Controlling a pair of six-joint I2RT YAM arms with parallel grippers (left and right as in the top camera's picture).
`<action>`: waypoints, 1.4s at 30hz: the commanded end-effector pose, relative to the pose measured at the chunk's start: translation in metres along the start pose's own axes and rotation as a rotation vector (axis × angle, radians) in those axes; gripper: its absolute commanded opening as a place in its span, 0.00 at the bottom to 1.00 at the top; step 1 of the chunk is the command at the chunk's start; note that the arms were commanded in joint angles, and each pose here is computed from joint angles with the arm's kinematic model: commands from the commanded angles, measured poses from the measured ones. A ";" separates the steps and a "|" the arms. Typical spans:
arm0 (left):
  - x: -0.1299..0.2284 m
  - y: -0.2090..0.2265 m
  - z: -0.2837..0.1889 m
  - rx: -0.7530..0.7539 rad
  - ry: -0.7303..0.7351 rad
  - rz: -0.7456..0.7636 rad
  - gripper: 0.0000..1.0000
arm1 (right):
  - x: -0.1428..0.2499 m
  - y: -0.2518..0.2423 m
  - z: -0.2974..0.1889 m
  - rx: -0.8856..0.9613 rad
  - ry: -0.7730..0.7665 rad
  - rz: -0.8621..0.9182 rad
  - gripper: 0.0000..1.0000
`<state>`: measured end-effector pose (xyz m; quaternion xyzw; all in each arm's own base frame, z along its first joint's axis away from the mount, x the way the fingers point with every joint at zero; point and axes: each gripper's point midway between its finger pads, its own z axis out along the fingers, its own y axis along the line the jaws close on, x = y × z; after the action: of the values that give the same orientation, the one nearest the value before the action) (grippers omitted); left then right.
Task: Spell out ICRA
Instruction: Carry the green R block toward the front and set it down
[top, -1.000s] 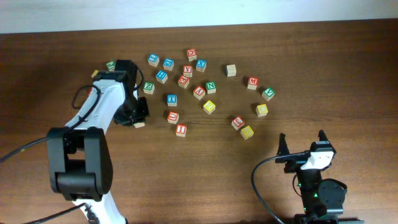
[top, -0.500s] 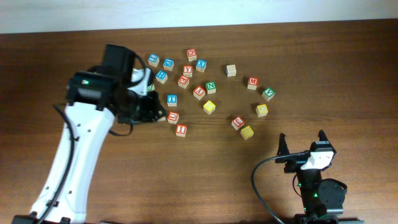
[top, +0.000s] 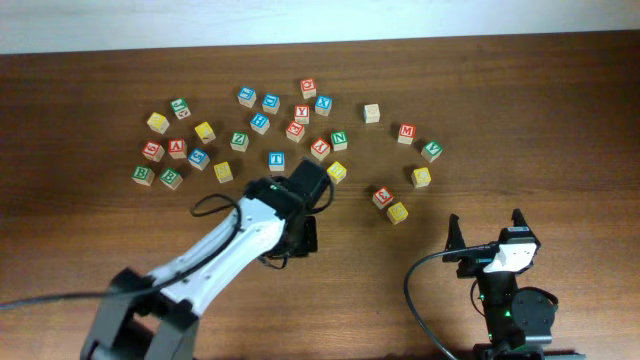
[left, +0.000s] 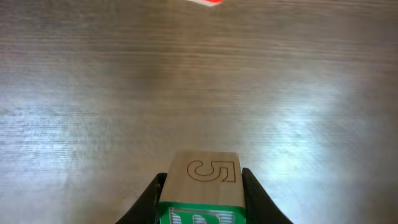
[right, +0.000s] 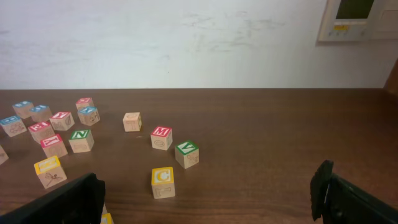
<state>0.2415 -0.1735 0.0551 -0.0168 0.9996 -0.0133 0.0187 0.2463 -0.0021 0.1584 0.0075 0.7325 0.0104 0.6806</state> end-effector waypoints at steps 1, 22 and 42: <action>0.000 0.006 0.029 -0.075 0.024 -0.019 0.22 | 0.003 -0.002 0.000 0.011 0.005 0.005 0.98; -0.003 -0.012 0.053 -0.065 0.018 0.023 0.29 | 0.003 -0.002 0.000 0.011 0.005 0.005 0.98; -0.003 -0.012 0.053 -0.066 0.019 0.011 0.34 | 0.003 -0.002 0.000 0.011 0.005 0.005 0.98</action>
<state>0.2499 -0.1891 0.0078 -0.0060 0.9998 0.0108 0.0138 0.2463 -0.0022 0.1584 0.0077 0.7325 0.0103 0.6806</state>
